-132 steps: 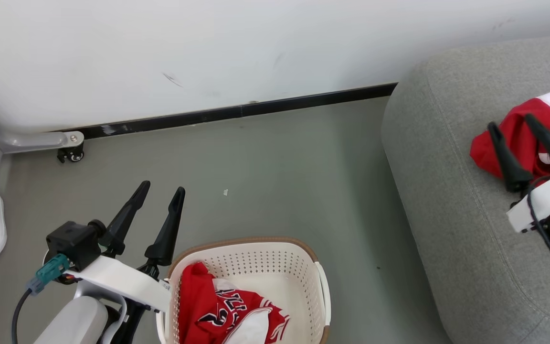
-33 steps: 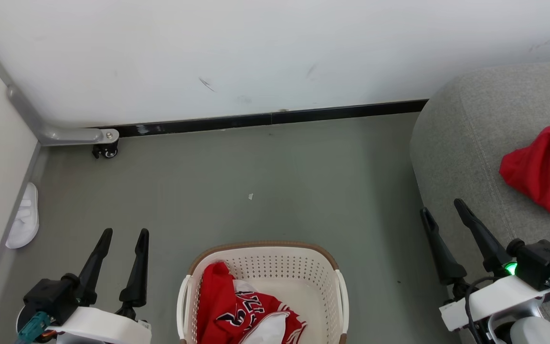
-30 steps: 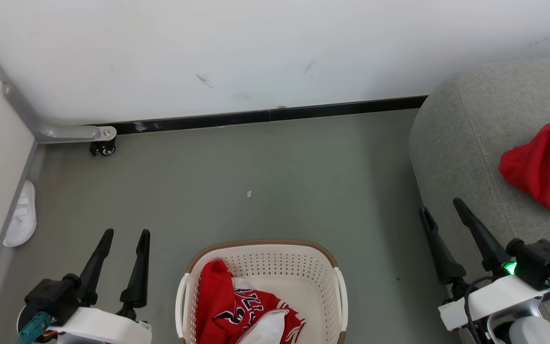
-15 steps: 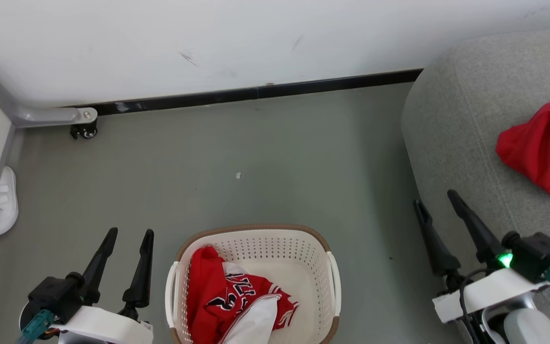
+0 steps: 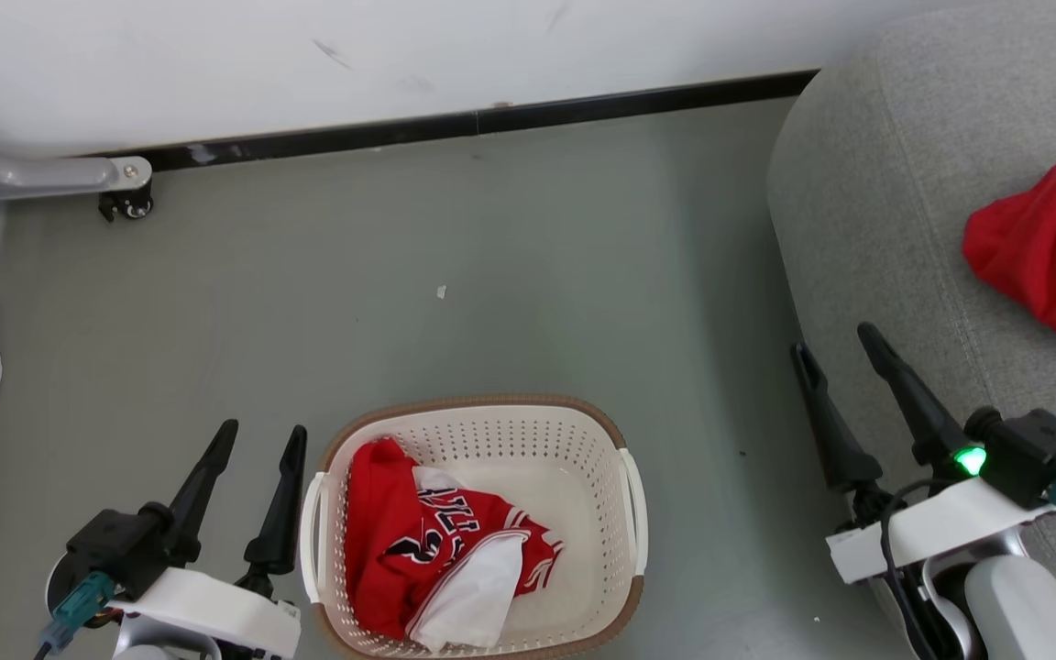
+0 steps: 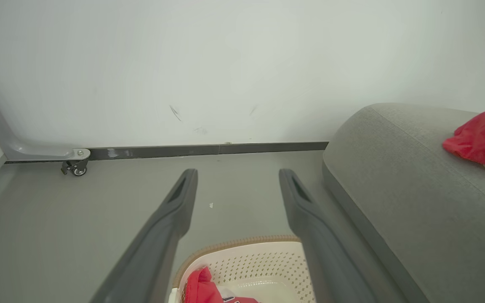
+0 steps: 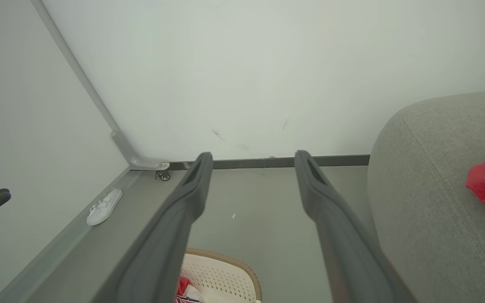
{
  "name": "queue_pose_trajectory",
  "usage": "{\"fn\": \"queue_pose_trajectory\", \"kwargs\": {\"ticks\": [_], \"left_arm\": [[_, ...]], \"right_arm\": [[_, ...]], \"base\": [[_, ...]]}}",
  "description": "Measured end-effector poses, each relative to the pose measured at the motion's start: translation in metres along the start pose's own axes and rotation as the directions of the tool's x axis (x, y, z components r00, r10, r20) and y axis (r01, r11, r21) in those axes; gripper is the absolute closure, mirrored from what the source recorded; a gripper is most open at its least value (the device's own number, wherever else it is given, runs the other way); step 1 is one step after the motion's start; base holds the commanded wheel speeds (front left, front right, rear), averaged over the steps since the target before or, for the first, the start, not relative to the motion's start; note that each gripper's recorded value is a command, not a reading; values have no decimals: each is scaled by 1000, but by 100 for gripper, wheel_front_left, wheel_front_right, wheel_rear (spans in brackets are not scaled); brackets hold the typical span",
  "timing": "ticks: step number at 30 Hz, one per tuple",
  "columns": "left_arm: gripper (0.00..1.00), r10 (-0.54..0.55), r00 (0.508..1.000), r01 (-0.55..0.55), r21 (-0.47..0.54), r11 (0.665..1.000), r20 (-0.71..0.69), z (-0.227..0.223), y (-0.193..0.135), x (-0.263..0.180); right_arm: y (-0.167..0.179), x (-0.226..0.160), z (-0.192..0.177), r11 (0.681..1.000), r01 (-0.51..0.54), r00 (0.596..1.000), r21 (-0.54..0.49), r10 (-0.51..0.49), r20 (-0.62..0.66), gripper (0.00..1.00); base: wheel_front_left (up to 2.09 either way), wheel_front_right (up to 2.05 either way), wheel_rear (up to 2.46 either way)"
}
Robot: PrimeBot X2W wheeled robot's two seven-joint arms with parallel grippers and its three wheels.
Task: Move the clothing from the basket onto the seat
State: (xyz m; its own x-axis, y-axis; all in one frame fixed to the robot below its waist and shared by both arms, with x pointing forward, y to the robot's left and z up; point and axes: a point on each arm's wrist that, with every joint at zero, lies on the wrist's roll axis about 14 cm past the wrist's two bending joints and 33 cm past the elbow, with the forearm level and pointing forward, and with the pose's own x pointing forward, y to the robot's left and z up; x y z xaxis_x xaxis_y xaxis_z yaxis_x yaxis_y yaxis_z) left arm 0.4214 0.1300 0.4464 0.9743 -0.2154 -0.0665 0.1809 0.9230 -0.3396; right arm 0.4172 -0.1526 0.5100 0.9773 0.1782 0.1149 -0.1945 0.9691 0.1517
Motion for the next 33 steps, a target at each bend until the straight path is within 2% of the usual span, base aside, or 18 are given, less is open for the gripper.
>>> {"fn": "queue_pose_trajectory", "kwargs": {"ticks": [20,33], "left_arm": [[0,-65,988,65,-5,998,-140,-54,-5,36],[0,-153,955,156,-11,988,-254,-100,-19,52]], "right_arm": [[-16,29,-25,1000,27,999,2,-27,-32,0],[-25,50,-37,999,45,999,11,-45,-23,0]], "base": [[0,0,0],[0,0,0]]}}
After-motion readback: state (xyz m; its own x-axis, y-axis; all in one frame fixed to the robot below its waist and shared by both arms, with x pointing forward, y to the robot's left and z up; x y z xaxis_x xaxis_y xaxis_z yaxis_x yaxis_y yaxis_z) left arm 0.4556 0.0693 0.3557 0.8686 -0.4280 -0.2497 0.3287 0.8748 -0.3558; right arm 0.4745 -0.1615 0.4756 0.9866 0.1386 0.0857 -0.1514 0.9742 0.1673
